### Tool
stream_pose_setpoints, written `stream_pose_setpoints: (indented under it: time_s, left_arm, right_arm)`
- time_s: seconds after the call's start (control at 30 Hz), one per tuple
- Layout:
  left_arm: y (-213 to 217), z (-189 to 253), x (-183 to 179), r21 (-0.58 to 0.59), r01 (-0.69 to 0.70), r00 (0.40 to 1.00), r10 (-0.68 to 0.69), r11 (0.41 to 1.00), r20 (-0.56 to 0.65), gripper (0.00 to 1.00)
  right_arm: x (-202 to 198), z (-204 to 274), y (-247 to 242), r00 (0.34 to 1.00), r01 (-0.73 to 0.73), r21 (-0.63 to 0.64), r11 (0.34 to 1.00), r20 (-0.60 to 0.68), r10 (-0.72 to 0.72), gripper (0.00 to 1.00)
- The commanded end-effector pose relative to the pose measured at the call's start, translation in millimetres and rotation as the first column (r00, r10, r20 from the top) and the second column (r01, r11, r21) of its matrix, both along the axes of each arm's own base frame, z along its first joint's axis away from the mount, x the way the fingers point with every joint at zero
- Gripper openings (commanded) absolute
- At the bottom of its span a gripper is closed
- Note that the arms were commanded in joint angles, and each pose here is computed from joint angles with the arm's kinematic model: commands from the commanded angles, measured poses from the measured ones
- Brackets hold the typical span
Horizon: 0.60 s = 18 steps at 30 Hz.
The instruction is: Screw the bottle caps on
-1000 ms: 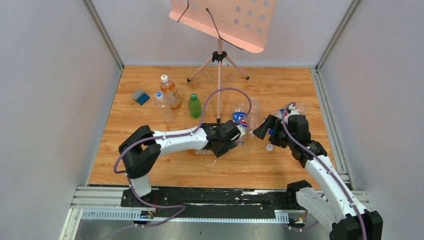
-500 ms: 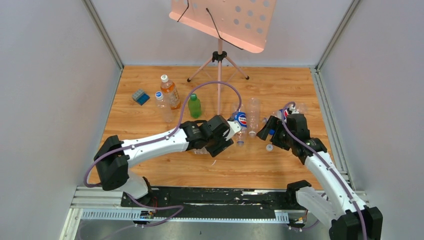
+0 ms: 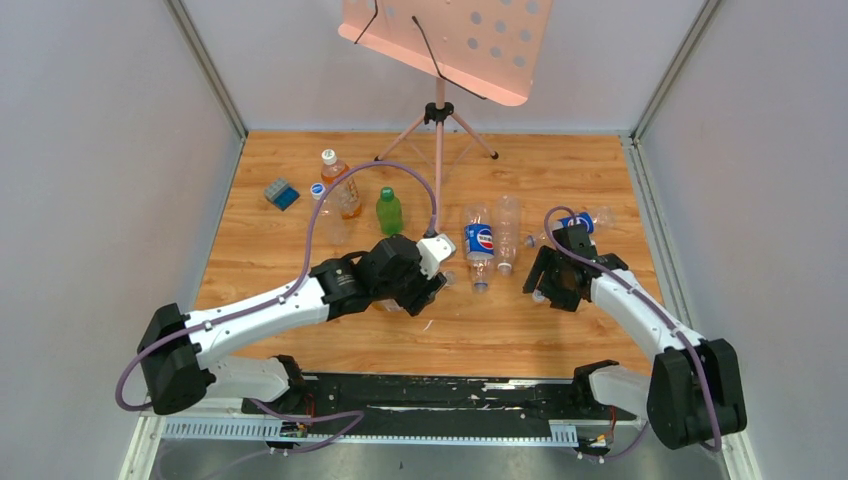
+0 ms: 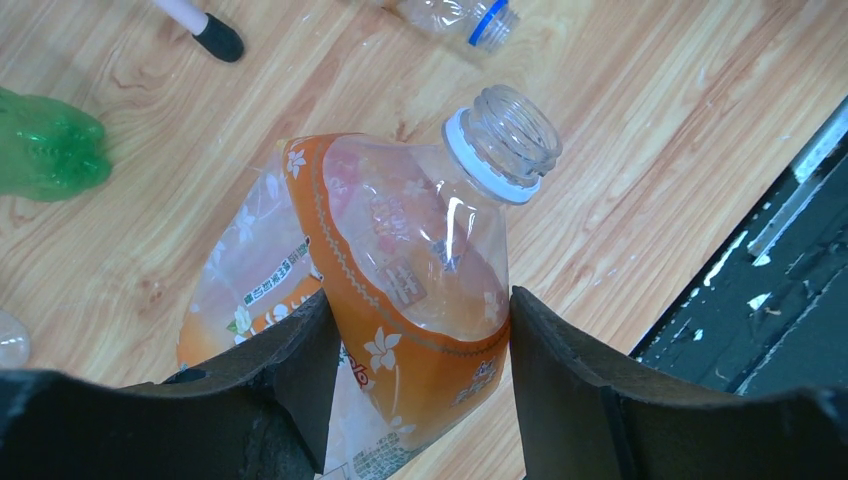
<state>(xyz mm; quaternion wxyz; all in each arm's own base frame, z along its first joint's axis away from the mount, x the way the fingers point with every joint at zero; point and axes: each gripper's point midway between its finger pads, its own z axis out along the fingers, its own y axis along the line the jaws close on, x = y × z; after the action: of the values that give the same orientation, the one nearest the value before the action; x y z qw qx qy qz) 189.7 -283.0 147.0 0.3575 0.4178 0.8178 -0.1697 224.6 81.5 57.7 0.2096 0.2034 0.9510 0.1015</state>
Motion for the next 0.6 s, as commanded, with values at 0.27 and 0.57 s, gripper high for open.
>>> stream_pose_setpoints:
  time_s: [0.27, 0.57]
  left_arm:
    - [-11, 17, -2, -0.181, -0.022, 0.999, 0.027, 0.983, 0.021, 0.00]
    - [-12, 16, -7, -0.196, 0.003, 1.000, 0.001, 0.981, 0.018, 0.00]
  right_arm:
    - [33, 0, -10, 0.998, 0.060, -0.088, 0.994, -0.007, -0.061, 0.54]
    - [30, -24, -16, 0.993, 0.065, -0.142, 0.988, -0.092, -0.079, 0.49]
